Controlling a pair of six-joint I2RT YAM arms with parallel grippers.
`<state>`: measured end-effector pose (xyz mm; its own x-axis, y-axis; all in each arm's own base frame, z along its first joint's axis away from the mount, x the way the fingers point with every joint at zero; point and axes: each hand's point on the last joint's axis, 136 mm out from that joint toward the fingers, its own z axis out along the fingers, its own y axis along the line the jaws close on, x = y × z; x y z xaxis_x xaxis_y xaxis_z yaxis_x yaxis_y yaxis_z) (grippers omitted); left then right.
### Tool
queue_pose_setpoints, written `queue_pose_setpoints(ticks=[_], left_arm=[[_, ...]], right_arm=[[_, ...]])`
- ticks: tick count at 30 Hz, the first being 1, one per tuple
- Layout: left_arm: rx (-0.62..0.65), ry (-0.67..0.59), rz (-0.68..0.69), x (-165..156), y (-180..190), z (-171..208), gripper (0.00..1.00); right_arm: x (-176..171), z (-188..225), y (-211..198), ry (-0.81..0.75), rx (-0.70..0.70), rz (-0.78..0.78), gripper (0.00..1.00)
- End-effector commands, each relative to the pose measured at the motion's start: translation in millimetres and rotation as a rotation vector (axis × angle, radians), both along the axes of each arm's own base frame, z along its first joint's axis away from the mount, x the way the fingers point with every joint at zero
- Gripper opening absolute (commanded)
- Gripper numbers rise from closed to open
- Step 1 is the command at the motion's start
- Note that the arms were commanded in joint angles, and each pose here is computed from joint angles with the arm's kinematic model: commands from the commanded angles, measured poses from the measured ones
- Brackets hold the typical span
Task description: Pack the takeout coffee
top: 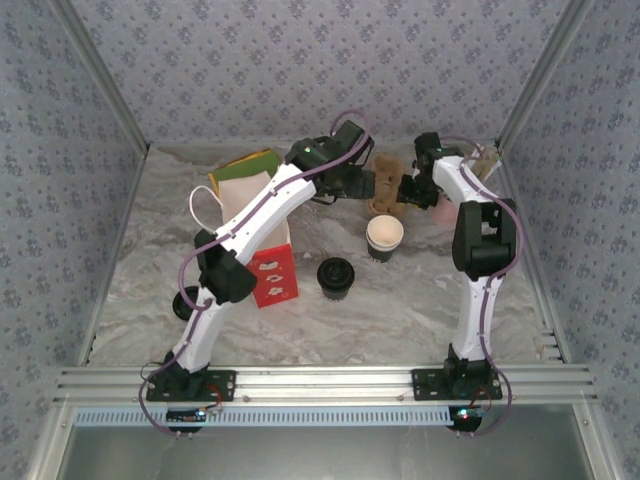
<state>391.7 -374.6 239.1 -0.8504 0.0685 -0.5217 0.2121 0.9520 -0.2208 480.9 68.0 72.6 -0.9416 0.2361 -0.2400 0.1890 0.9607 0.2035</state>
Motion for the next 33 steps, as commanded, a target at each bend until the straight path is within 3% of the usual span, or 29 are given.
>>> queue_pose_setpoints(ticks=[1, 23, 33], left_arm=[[0.007, -0.001, -0.023, -3.2, -3.3, 2.0, 0.85], [0.004, 0.0, -0.023, -4.9, -4.1, 2.8, 0.85], [0.015, -0.002, -0.021, -6.0, -1.6, 3.6, 0.85]], right_arm=[[-4.8, 11.5, 8.8, -0.011, 0.045, 0.0, 0.34], [-7.7, 6.3, 37.2, 0.002, 0.13, 0.038, 0.32], [-0.6, 46.0, 36.0, -0.118, 0.093, 0.011, 0.47]])
